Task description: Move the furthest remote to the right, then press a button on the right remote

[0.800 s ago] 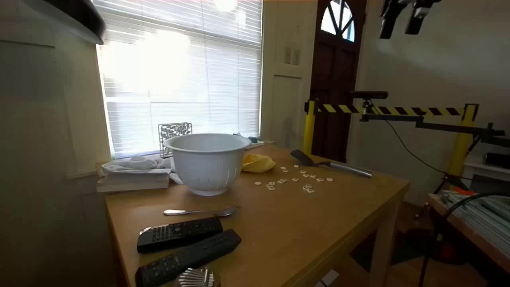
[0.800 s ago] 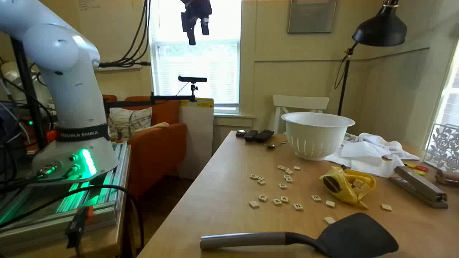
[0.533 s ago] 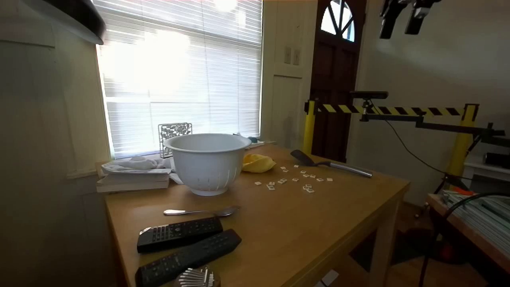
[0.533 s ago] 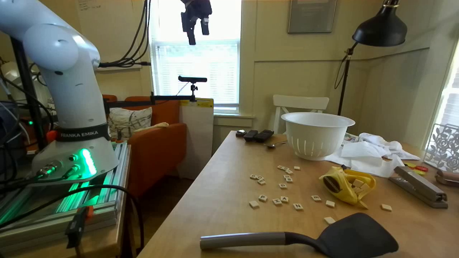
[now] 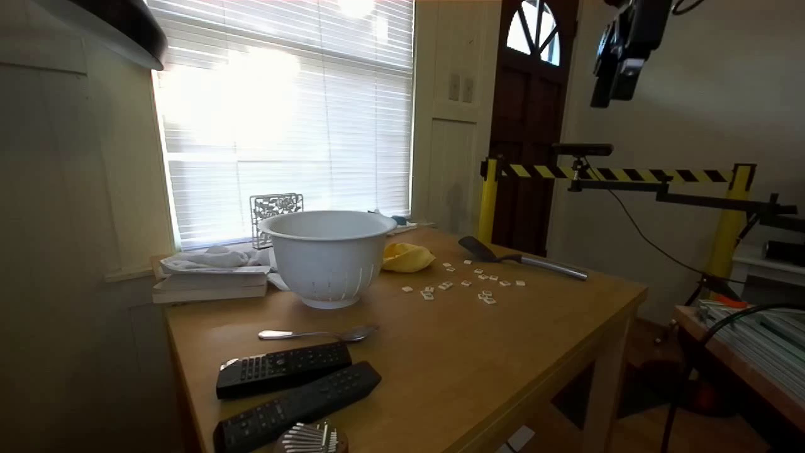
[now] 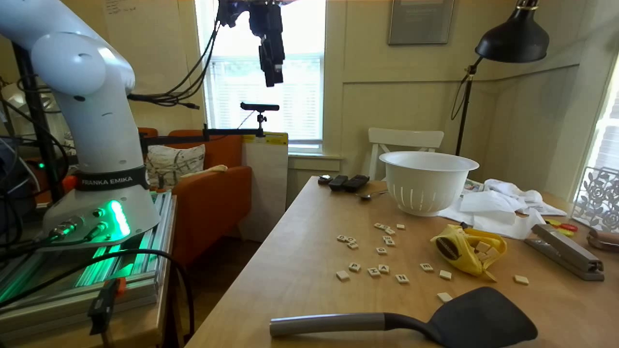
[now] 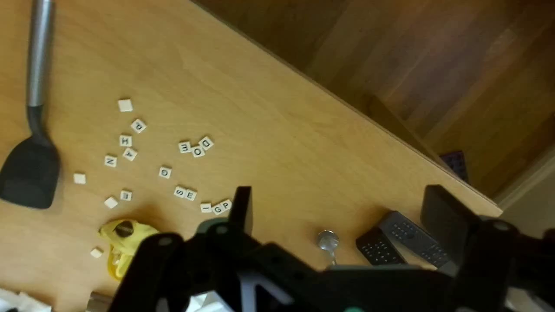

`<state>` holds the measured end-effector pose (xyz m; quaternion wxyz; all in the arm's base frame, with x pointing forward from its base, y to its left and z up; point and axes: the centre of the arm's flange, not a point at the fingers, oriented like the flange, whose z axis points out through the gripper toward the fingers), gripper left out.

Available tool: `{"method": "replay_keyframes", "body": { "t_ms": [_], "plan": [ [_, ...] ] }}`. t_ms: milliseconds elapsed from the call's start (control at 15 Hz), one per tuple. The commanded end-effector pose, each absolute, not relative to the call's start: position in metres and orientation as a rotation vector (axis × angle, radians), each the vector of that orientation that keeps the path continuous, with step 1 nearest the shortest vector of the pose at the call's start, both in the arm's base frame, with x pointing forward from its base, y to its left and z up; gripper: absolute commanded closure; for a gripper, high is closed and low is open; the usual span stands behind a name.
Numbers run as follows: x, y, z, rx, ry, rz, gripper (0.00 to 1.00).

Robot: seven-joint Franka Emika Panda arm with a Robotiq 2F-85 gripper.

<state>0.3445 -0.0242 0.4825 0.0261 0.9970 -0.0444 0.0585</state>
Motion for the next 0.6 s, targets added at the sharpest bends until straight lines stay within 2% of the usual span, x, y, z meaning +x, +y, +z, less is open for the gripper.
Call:
{"method": "replay_keyframes", "body": {
  "t_ms": [0, 400, 533],
  "plan": [
    [0.380, -0.011, 0.427, 3.160, -0.417, 0.205, 0.00],
    [0.438, 0.001, 0.378, 3.182, -0.909, 0.276, 0.00],
    [0.460, 0.018, 0.379, 3.184, -0.933, 0.379, 0.00]
  ]
}}
